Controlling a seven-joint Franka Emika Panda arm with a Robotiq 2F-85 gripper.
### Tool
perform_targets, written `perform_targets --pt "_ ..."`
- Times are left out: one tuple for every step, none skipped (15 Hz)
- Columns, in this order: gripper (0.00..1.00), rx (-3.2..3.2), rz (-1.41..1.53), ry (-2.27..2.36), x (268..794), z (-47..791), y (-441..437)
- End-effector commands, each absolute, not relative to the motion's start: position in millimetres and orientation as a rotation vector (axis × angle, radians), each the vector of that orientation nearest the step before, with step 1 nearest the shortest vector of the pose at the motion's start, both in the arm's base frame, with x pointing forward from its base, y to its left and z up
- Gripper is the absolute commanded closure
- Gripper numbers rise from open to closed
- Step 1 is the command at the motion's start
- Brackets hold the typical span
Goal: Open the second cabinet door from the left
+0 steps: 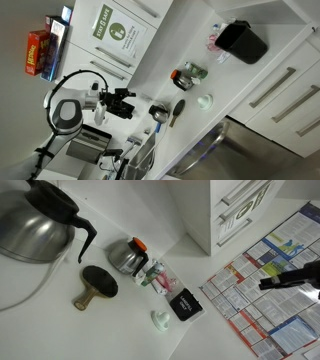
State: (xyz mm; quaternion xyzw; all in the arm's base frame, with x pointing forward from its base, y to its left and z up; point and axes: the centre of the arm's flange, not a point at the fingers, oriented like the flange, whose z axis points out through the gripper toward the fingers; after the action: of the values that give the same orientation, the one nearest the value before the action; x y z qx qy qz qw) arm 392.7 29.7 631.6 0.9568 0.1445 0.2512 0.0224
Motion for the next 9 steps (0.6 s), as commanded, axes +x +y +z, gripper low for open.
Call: perform_targets --pt "0.0 2.907 1.053 0.593 412.3 680.8 36.1" --pt "0.0 2.897 1.131 0.625 414.3 691.3 38.9" --pt "0.0 2.913 1.132 0.594 415.6 697.6 42.3" --pt "0.0 2.902 1.076 0.558 400.4 683.6 39.3" --pt "0.0 2.905 1.096 0.563 402.3 689.2 41.5" --pt "0.0 2.907 1.103 0.566 404.0 691.5 42.6" --pt "0.0 2.908 1.103 0.567 405.6 692.1 43.2" --pt "0.0 2.909 1.102 0.566 406.8 691.8 43.4" --pt "0.0 2.909 1.1 0.566 407.5 691.4 43.5"
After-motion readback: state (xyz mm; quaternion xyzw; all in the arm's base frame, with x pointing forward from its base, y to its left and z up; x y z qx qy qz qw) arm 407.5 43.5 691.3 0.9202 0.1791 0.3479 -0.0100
